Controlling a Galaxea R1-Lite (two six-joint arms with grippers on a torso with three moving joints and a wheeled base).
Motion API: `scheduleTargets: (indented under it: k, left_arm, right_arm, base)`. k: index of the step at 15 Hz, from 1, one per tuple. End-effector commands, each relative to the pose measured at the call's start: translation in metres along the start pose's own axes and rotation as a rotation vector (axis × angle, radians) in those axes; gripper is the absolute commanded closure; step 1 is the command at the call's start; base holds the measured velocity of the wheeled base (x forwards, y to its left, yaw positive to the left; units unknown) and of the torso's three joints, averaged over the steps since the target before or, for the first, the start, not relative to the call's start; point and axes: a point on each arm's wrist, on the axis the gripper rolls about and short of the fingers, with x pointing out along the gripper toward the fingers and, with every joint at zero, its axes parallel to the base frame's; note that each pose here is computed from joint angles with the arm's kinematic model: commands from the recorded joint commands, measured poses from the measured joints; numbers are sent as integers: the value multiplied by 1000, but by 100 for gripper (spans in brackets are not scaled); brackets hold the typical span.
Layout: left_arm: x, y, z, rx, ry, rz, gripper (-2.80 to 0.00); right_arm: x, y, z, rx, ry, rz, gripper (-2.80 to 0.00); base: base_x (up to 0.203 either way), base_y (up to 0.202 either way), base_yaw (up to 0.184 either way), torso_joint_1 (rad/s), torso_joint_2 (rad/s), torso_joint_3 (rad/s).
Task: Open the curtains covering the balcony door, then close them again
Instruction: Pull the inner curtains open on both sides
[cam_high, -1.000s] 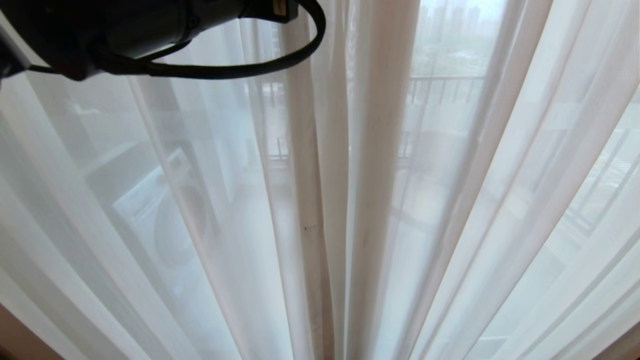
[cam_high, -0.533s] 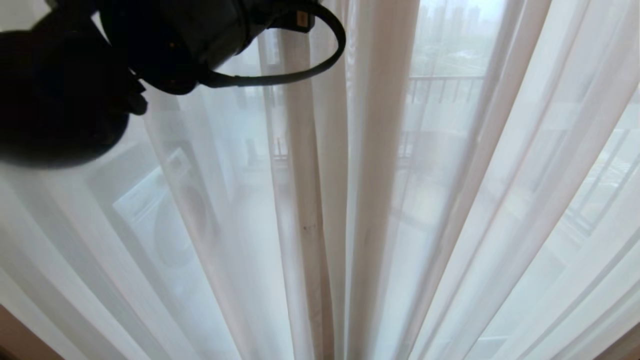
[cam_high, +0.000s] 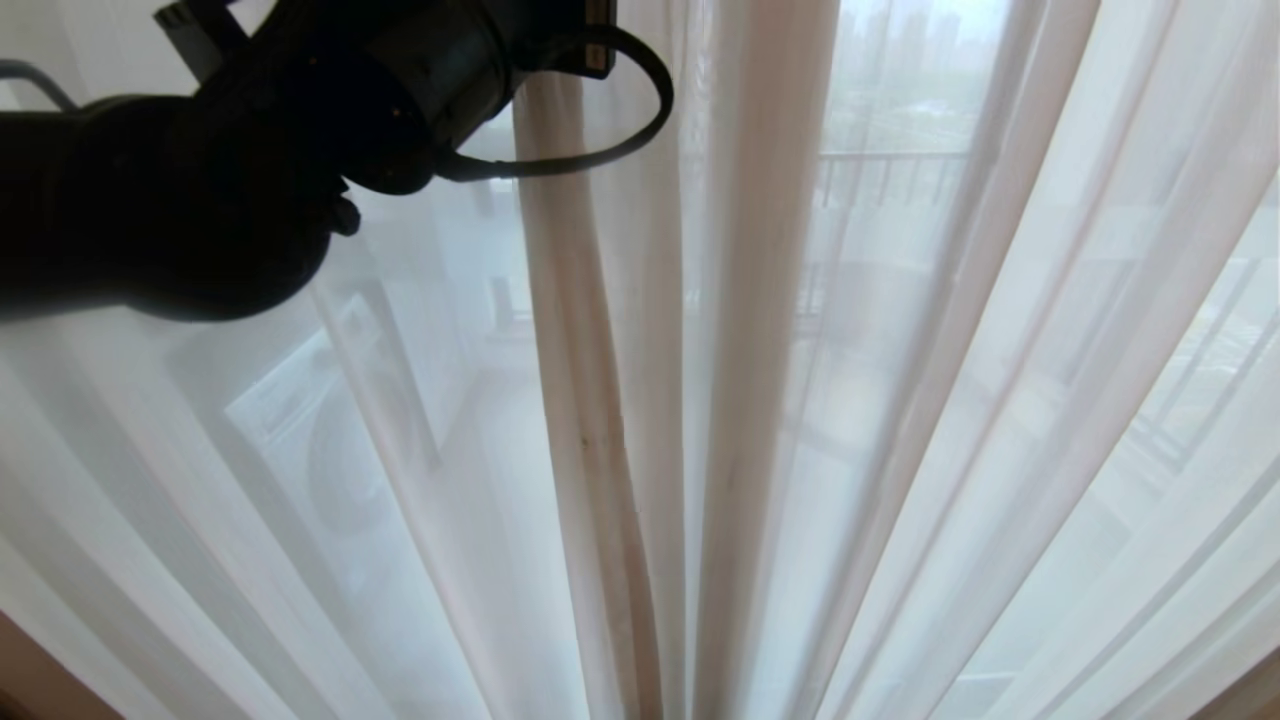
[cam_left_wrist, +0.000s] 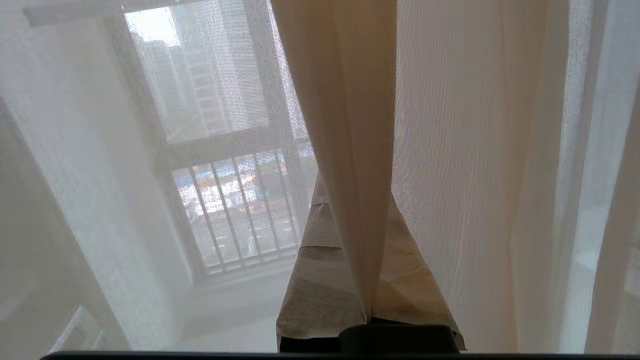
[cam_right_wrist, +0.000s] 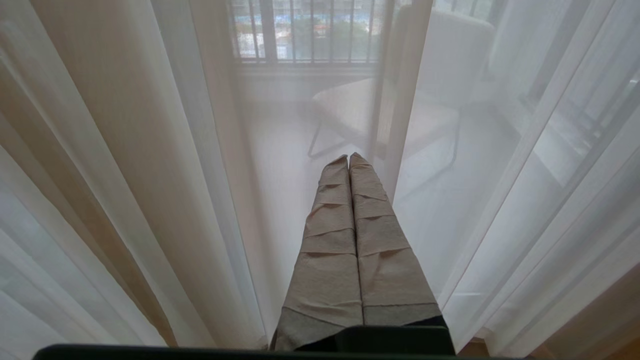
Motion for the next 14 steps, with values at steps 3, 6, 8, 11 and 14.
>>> scheduleTargets:
  k: [3, 6, 8, 11, 14]
  left_arm:
    - [1, 25, 5, 18, -13, 69, 0]
    - [2, 48, 9, 32, -23, 132, 0]
    - [1, 69, 13, 46, -34, 189, 0]
    - [-12, 99, 19, 73, -34, 268, 0]
    - [-32, 129, 17, 111, -1, 348, 0]
  right_arm:
    - [0, 0, 0, -1, 0, 1, 0]
    - [0, 0, 0, 0, 0, 0, 0]
    - [0, 0, 0, -1, 1, 1, 0]
    - [0, 0, 0, -1, 1, 1, 0]
    - [0, 0, 0, 0, -1, 1, 0]
  base:
    - [0, 0, 0, 0, 0, 0]
    - [0, 0, 0, 0, 0, 0]
    - [0, 0, 0, 0, 0, 0]
    - [0, 0, 0, 0, 0, 0]
    - [0, 0, 0, 0, 0, 0]
